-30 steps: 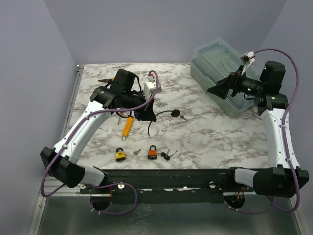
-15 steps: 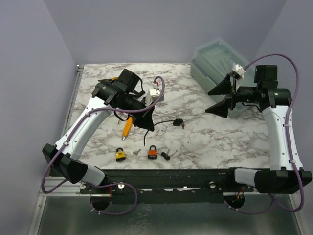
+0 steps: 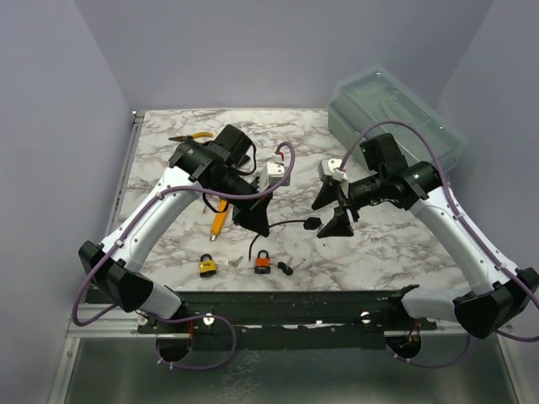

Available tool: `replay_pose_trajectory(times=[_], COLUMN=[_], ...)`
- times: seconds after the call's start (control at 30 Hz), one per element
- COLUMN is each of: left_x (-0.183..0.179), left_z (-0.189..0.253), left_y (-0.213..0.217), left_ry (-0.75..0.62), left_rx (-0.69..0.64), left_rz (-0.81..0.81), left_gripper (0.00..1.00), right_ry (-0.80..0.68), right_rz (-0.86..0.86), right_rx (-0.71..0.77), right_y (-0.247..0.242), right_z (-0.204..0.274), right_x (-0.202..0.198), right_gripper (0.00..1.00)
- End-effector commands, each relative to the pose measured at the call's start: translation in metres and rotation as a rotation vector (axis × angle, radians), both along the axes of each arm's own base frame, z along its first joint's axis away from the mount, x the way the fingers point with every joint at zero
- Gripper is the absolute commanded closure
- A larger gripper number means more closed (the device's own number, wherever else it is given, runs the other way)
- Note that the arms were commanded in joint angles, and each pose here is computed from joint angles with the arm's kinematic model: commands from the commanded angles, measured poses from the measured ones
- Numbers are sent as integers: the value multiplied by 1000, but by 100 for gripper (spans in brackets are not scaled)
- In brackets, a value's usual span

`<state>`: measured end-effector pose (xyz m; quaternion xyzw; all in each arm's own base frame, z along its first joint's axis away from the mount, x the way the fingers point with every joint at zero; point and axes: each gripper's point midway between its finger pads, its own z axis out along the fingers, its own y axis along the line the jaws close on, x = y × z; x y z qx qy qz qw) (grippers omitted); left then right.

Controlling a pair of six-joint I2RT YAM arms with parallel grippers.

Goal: Lock with the key
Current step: Lock the lock.

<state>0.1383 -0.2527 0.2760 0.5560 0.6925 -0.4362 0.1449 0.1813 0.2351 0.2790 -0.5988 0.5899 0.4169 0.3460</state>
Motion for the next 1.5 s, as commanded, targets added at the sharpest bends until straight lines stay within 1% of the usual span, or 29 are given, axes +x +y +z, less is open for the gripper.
replay_pose_trajectory(times=[0.0,0.2,0.4,0.5,0.6,0.77,1.0,1.07,1.1,1.13,1.23,1.3,1.33,1.47], left_x=[-4,-6,-6,-5,-4,-3,-2,-1,-1,-1,6,17,21,41], left_z=[15,15,16,17,18,17,17,18,18,18,14,11,11,21], left_y=[-8,-10,-10,-11,-11,-12,-12,-12,-12,-13,-13,-14,-15,-12], left_ry=[-3,-2,-7,-11,-15,-20,-22,-25,-24,-25,-33,-60,-76,-169], left_rx=[-73,-75,-76,-79,-83,-83,-81,-81,-81,-81,-62,-37,-33,-54], left_rz=[-45,-56,-56,-56,-57,-56,-49,-45,-40,-37,2,61,84,191], left_gripper=[100,100,100,100,100,100,100,100,100,100,100,100,98,83], right_ry=[-93,-105,-97,-99,-102,-107,-108,-109,-106,-105,-101,-89,-83,-65], right_rz=[34,53,70,76,80,82,90,90,88,87,77,61,49,-33], right_rx=[-103,-130,-130,-132,-131,-106,-87,-79,-77,-73,-67,-62,-56,-42], right_y=[8,11,15,14,14,17,18,19,19,20,20,21,21,24], right_z=[-28,-44,-51,-53,-55,-51,-46,-45,-45,-44,-41,-41,-39,-36], right_x=[0,1,-2,-4,-5,-6,-10,-10,-10,-10,-10,-10,-9,0], right_gripper=[20,23,33,39,42,53,63,68,73,78,98,100,100,100])
